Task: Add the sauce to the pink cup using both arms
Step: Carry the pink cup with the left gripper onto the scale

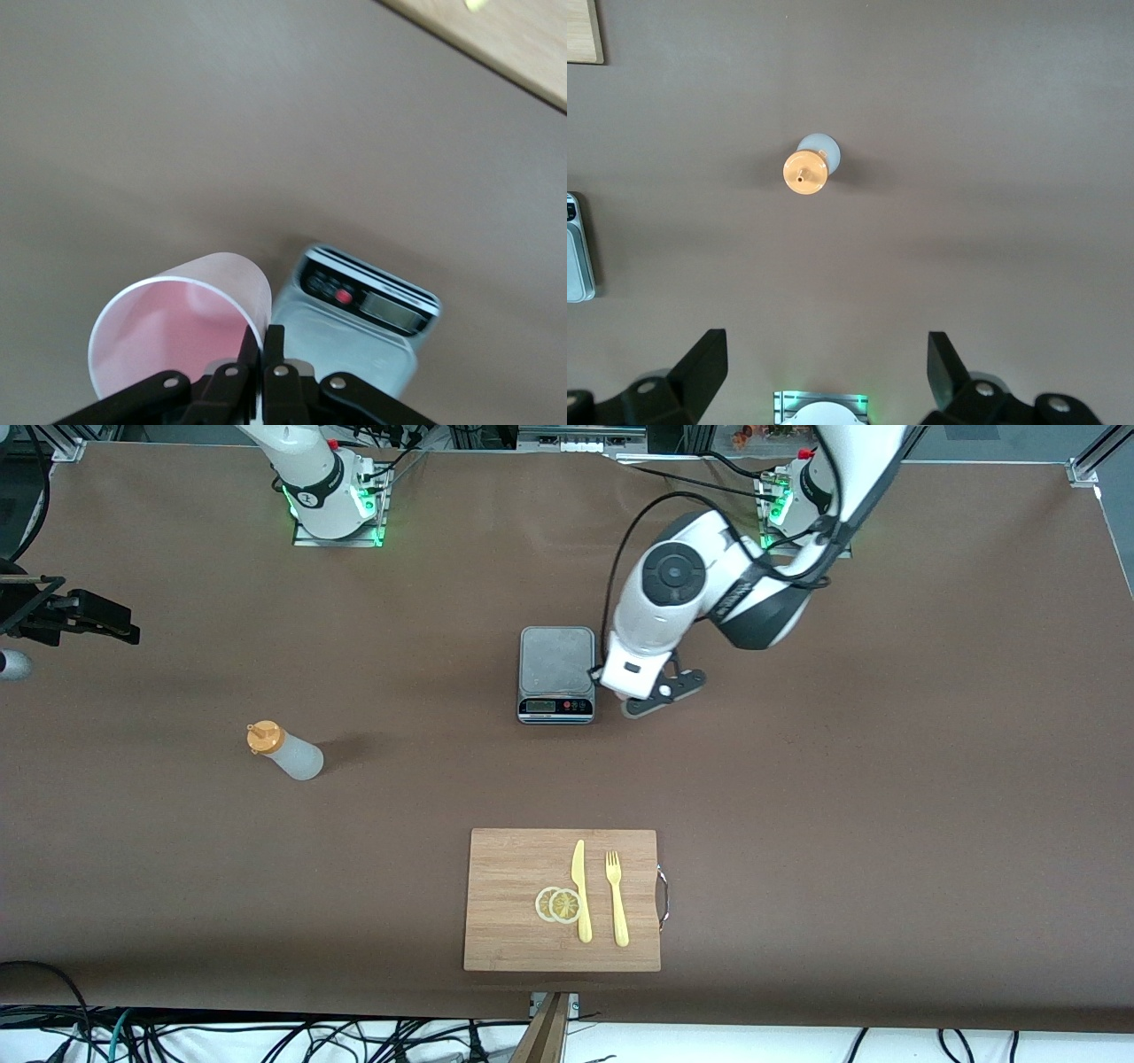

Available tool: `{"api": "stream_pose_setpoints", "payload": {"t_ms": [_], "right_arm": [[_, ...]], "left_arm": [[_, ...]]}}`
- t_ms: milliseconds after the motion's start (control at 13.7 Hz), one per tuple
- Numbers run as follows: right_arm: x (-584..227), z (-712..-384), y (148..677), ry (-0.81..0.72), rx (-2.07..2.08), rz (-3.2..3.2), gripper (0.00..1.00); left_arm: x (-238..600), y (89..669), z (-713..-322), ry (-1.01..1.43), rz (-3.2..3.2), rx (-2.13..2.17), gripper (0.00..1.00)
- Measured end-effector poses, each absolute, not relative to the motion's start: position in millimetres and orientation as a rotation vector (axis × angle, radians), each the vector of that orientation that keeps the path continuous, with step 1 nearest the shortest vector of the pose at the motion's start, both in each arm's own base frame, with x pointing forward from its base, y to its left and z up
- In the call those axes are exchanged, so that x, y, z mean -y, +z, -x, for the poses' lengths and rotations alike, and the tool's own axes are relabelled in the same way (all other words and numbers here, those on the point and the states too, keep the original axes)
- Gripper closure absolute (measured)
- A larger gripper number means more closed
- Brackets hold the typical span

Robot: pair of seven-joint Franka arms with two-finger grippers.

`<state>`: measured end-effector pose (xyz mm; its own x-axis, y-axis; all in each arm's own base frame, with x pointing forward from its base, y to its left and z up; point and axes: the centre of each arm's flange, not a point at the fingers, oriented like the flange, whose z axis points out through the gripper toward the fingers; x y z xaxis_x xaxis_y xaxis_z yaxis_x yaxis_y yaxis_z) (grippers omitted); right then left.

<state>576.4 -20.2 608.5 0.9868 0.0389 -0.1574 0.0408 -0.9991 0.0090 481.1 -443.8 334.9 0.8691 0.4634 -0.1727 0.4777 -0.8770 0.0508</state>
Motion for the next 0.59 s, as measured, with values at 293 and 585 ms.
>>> {"api": "stream_pose_setpoints", "payload": {"t_ms": [293,585], "right_arm": [[21.4,-576.4,608.5,-0.247,-0.059,-3.119,0.00],[21.7,-576.3,608.5,-0.247,-0.058,-3.119,0.00]], "left_arm": [[499.8,307.7,-435.4,-0.300,-2.956,-0.745,0.96],[520.1,303.2,-425.7,-0.276,-2.962,-0.757,0.96]]}}
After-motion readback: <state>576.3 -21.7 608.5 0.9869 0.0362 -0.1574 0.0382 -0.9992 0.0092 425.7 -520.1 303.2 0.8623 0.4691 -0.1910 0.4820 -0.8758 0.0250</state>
